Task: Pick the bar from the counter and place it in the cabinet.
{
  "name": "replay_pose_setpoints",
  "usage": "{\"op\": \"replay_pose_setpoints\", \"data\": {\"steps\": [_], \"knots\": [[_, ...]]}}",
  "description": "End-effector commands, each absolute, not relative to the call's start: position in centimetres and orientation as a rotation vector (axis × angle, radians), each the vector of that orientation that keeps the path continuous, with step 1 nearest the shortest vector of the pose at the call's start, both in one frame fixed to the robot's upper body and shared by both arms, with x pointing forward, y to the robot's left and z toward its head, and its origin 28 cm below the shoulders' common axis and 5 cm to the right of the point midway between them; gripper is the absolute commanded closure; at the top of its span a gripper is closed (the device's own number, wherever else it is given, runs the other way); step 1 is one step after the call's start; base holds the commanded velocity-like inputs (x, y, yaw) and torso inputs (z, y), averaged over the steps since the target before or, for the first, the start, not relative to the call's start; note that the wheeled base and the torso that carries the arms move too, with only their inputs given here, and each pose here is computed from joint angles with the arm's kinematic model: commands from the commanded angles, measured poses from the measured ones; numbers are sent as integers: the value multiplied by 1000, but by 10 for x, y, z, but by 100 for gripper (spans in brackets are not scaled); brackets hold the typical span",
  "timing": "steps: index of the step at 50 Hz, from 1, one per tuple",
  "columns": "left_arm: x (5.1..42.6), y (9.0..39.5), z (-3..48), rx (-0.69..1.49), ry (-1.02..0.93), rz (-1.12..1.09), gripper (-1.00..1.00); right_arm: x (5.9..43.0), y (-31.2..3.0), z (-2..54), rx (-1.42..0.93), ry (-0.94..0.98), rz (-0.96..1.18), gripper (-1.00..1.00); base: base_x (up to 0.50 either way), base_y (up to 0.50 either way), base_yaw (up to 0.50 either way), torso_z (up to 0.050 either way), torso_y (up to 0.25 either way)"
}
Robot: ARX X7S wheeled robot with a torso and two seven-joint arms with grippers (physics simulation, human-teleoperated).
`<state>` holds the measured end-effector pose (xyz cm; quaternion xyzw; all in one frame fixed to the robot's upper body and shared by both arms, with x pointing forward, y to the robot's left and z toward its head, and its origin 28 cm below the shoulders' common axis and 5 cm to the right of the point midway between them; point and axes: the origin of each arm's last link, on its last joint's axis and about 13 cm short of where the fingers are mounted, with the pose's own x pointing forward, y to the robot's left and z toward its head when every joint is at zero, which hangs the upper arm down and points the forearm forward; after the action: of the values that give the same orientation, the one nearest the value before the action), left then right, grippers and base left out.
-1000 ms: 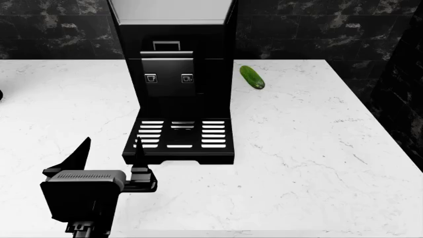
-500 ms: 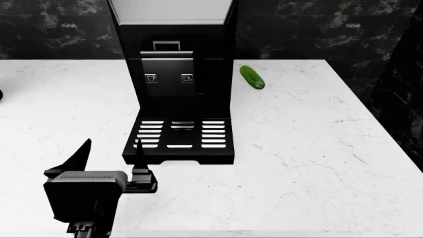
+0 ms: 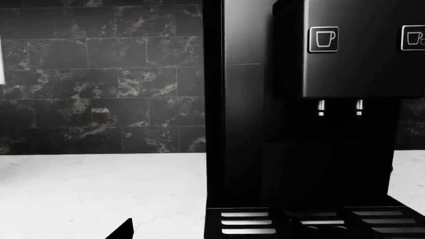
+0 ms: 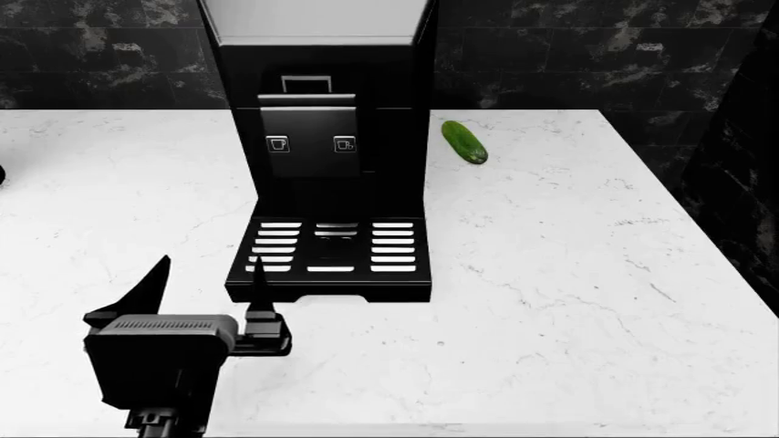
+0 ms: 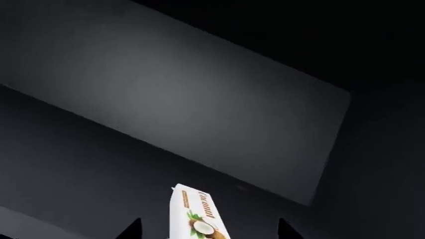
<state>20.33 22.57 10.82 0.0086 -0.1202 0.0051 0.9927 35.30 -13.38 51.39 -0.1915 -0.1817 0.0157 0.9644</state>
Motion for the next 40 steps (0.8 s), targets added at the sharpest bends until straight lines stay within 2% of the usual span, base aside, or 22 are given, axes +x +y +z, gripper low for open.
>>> {"op": "replay_pose_setpoints", "data": {"steps": [1, 6, 19, 28, 40], "knots": [[203, 225, 109, 22, -241, 7, -100, 320, -138, 511, -279, -525, 66, -100, 0, 0, 0, 0, 0], [202, 225, 109, 23, -242, 10, -100, 303, -139, 499, -227, -619, 45, -100, 0, 0, 0, 0, 0], [200, 226, 112, 28, -252, 22, -100, 248, -135, 405, -154, -794, -40, -100, 0, 0, 0, 0, 0], [198, 226, 114, 30, -262, 23, -100, 227, -135, 316, -31, -698, -112, -100, 0, 0, 0, 0, 0], [199, 227, 114, 33, -267, 25, -100, 217, -131, 242, 35, -542, -125, -100, 0, 0, 0, 0, 0]]}}
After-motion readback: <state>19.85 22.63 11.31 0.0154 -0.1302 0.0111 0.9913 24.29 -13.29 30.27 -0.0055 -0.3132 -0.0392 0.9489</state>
